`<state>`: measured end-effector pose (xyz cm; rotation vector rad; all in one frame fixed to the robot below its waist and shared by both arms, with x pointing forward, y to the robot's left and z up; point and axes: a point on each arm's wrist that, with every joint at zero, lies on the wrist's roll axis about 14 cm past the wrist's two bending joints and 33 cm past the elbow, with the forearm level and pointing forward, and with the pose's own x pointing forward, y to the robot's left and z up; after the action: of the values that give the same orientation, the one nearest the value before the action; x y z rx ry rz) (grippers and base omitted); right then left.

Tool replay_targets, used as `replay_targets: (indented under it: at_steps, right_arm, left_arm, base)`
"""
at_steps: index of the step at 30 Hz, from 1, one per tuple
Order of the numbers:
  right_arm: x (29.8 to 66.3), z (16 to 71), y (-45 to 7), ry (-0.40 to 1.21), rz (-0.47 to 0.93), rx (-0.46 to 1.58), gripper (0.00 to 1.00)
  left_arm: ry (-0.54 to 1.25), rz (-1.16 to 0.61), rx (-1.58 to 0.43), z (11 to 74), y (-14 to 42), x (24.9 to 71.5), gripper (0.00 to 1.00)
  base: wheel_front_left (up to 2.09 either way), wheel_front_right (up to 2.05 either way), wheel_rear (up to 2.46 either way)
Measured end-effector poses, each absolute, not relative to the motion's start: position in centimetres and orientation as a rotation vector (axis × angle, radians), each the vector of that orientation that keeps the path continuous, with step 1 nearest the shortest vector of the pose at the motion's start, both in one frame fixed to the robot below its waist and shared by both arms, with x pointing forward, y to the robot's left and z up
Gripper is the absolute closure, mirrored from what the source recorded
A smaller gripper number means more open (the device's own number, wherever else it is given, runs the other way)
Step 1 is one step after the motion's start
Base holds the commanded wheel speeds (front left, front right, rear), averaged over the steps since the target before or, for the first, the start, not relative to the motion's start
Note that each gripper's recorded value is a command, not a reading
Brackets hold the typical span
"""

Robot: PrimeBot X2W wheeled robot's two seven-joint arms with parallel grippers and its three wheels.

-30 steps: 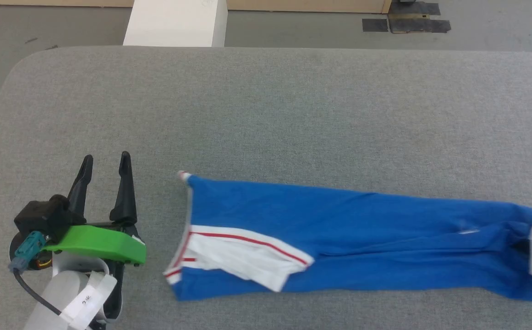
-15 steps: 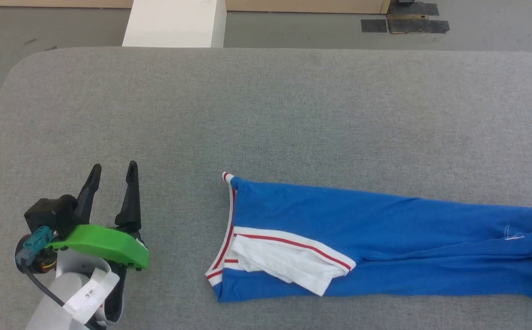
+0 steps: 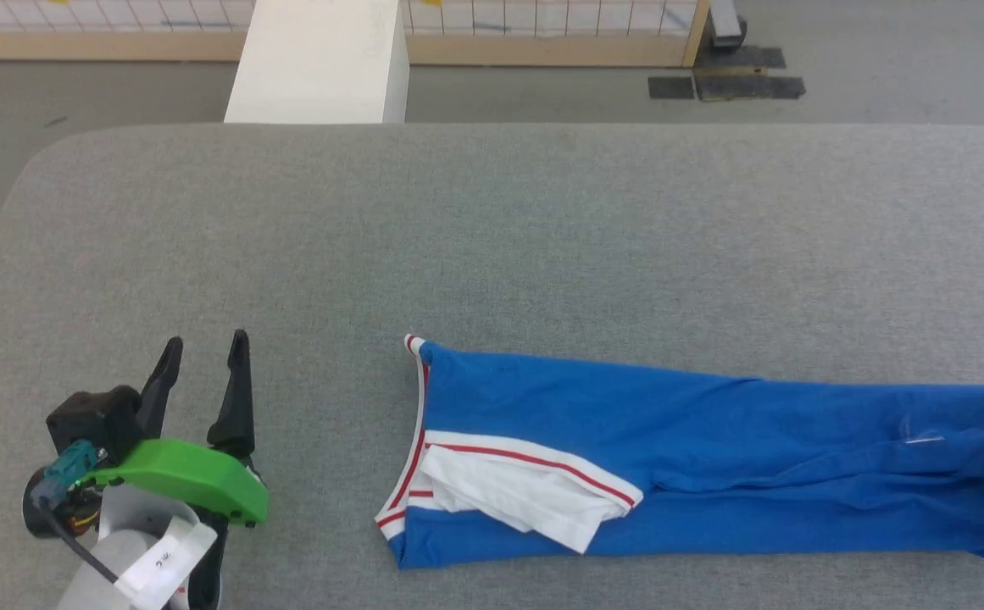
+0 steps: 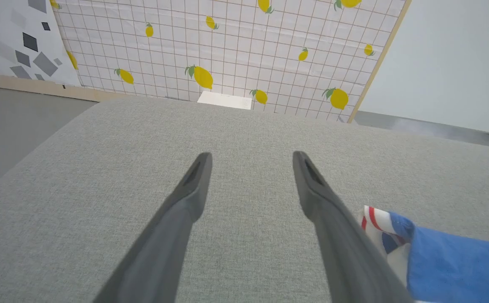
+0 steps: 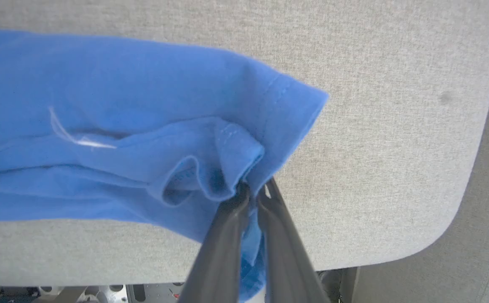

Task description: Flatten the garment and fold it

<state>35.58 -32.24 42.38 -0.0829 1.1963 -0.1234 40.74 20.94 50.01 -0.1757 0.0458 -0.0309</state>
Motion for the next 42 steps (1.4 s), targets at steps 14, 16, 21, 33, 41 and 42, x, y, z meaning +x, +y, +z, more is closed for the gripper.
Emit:
replay_targets:
  at_steps: [14, 16, 21, 33, 41, 42]
  right_arm:
    - [35.5, 47.0, -20.1, 1.161, 0.306, -0.248, 1.0]
    - [35.7, 47.1, -17.6, 1.141, 0.382, -0.246, 1.0]
    - [36.2, 47.0, -11.4, 1.089, 0.569, -0.247, 1.0]
    - [37.4, 45.7, 0.0, 1.01, 0.853, -0.237, 1.0]
    - [37.8, 43.2, 4.4, 1.005, 0.937, -0.214, 1.0]
    - [37.8, 42.9, 4.7, 1.006, 0.94, -0.214, 1.0]
  left_arm:
    - [0.032, -0.03, -0.202, 50.9, 20.8, 39.6, 0.0]
    - [0.031, -0.027, -0.202, 50.9, 20.9, 39.5, 0.0]
    - [0.034, -0.024, -0.205, 50.8, 21.0, 39.4, 0.0]
    - [0.075, 0.001, -0.214, 49.2, 21.4, 39.2, 0.0]
    - [0.101, 0.021, -0.224, 47.8, 21.6, 39.6, 0.0]
    - [0.104, 0.024, -0.225, 47.7, 21.7, 39.7, 0.0]
  base:
    - [0.0, 0.0, 0.0]
    - [0.0, 0.0, 0.0]
    - [0.0, 0.0, 0.0]
    - [0.0, 0.0, 0.0]
    - [0.0, 0.0, 0.0]
    - [0.0, 0.0, 0.0]
